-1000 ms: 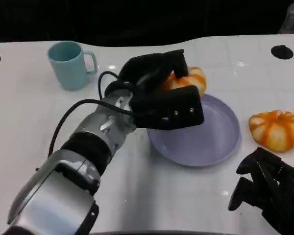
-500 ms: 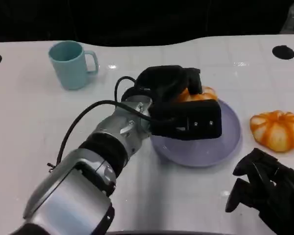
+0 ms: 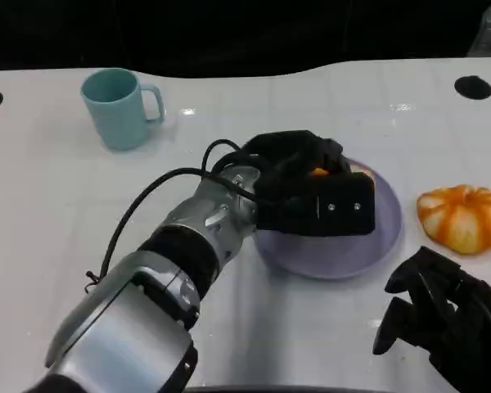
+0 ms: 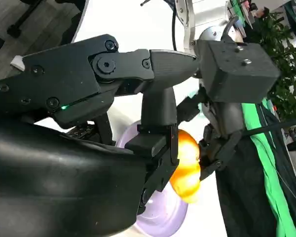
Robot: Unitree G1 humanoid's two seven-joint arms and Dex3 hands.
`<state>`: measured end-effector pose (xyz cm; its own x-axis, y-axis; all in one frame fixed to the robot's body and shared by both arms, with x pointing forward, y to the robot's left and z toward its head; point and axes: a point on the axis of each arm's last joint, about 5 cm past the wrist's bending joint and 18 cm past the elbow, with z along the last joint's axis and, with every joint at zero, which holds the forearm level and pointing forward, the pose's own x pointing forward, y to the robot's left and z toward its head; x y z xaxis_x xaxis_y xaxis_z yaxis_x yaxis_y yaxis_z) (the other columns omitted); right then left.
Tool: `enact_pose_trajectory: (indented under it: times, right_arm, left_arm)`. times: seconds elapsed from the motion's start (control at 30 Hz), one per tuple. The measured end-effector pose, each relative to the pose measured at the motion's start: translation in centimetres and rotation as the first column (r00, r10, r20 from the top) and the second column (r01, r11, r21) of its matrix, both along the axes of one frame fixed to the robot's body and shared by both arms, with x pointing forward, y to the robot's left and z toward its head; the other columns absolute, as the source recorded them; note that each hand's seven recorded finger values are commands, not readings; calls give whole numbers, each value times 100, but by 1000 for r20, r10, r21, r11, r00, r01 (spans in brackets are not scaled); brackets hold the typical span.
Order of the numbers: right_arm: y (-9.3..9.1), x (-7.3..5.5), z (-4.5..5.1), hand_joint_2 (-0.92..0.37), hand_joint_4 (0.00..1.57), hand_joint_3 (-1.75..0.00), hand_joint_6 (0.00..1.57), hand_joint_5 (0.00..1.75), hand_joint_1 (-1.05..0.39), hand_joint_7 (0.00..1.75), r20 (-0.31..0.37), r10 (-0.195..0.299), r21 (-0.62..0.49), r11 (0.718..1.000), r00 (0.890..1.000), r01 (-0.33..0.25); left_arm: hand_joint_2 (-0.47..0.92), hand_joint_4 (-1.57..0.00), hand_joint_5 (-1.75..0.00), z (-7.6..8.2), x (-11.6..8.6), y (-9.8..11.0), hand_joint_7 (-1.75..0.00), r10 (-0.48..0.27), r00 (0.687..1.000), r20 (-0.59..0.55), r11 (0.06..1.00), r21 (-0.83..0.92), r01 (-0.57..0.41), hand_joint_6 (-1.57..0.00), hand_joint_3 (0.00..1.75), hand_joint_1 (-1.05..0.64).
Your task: Grasp the bread from the table and place it into the plate.
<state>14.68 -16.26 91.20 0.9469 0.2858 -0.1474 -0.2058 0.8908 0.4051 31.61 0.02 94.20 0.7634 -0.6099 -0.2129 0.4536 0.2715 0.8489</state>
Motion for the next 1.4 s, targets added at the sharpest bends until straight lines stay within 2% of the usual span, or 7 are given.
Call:
enact_pose_trajectory:
  times: [0.37, 0.67, 0.9, 0.97, 1.17, 1.23, 1.4]
  right_arm:
    - [-2, 0, 0, -92, 64, -34, 49, 175, -48, 162, 1, 2, 0, 1000, 1000, -2]
    - [-5, 5, -7, -92, 64, -35, 49, 175, -48, 163, -1, 3, 0, 1000, 1000, -3]
    - [-8, 10, -10, -92, 65, -35, 50, 175, -47, 162, -3, 1, 0, 1000, 1000, -1]
    - [-9, 10, -11, -92, 65, -35, 49, 175, -47, 162, -4, 0, 0, 1000, 1000, 0]
    - [-10, 15, -21, -92, 65, -36, 49, 175, -47, 162, -7, 1, 0, 1000, 1000, -1]
    - [-10, 16, -22, -92, 65, -36, 50, 175, -47, 162, -7, 1, -1, 1000, 1000, -1]
    - [-11, 19, -23, -92, 65, -34, 50, 175, -48, 162, -7, 0, -3, 1000, 1000, 0]
  left_arm:
    - [92, -2, -13, 85, 73, 76, 0, -47, 997, -61, 994, 98, 53, -13, 50, -95]
    - [92, -6, -17, 236, 157, 196, -3, -56, 994, -94, 997, -63, 50, -19, 51, -88]
    - [92, -34, -37, 218, 143, 326, -12, -55, 988, -145, 932, -362, -1, -42, 42, -72]
    - [92, -42, -54, 188, 134, 392, -14, -54, 984, -170, 902, -431, -25, -52, 39, -66]
    - [92, -53, -85, 35, 32, 588, -18, -51, 966, -254, 761, -637, -127, -65, 34, -56]
    - [92, -55, -104, 3, -12, 667, -30, -58, 957, -283, 686, -708, -167, -68, 35, -59]
    - [92, -56, -125, -84, -189, 822, -84, -90, 927, -363, 505, -819, -272, -51, 35, -55]
